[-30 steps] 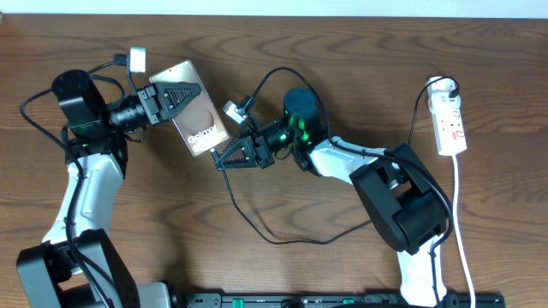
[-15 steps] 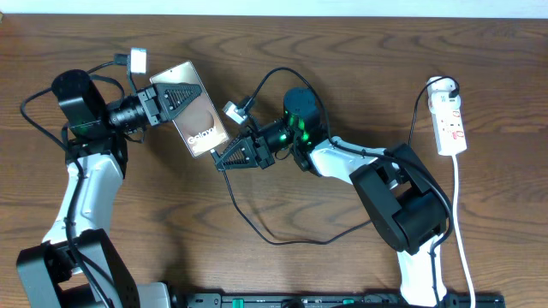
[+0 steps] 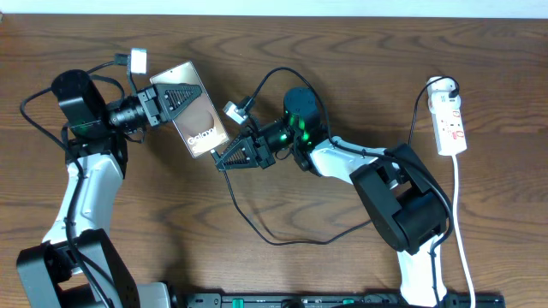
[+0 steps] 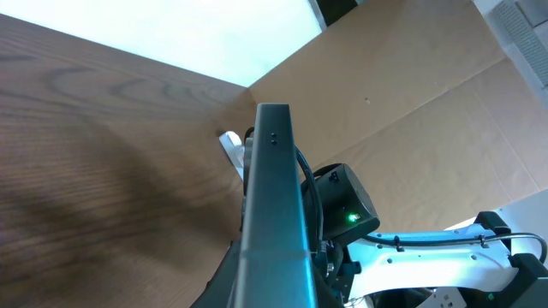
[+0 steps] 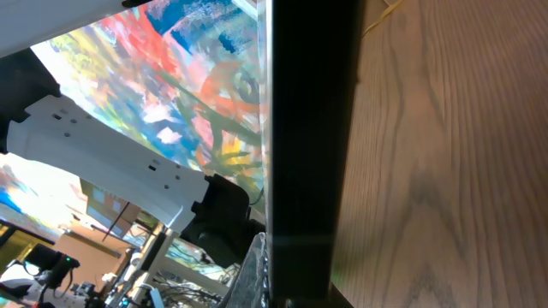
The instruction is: Plug charger to phone and switch on socket
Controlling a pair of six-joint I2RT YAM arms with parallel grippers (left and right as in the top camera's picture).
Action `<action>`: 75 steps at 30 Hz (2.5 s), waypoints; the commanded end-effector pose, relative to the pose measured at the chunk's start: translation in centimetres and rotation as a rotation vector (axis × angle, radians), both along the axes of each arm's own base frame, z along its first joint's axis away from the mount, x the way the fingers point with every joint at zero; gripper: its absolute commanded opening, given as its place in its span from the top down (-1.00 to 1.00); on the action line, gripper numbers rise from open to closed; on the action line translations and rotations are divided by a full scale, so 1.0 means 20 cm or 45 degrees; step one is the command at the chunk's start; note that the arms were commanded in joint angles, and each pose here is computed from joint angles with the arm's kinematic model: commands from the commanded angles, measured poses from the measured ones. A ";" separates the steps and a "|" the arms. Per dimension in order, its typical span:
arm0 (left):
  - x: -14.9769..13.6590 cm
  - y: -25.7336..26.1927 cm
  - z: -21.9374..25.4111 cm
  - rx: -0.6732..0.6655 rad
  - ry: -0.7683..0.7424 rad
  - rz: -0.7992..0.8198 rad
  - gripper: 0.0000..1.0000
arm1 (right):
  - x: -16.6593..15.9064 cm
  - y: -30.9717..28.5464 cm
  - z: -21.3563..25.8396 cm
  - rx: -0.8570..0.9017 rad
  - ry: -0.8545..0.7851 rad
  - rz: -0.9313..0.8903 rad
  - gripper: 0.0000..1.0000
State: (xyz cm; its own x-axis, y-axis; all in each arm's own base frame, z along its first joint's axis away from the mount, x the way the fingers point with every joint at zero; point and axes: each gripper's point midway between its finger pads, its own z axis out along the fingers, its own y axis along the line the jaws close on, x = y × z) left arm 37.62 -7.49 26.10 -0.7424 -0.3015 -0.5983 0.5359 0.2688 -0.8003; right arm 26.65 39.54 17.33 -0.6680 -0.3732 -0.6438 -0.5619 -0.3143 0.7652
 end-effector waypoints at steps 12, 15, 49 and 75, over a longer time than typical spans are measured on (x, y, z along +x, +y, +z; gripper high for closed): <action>-0.05 -0.02 0.05 -0.003 -0.056 -0.084 0.85 | 0.07 0.01 0.03 0.019 -0.028 -0.066 0.98; -0.05 -0.02 0.05 -0.003 -0.057 -0.084 0.85 | 0.08 0.01 0.03 0.019 -0.028 -0.084 0.98; -0.01 0.00 0.02 0.004 -0.009 -0.005 0.85 | 0.23 0.07 0.03 -0.005 0.037 -0.322 0.98; 0.01 0.01 0.01 0.009 0.000 0.024 0.85 | 0.30 0.11 0.01 -0.029 0.076 -0.459 0.98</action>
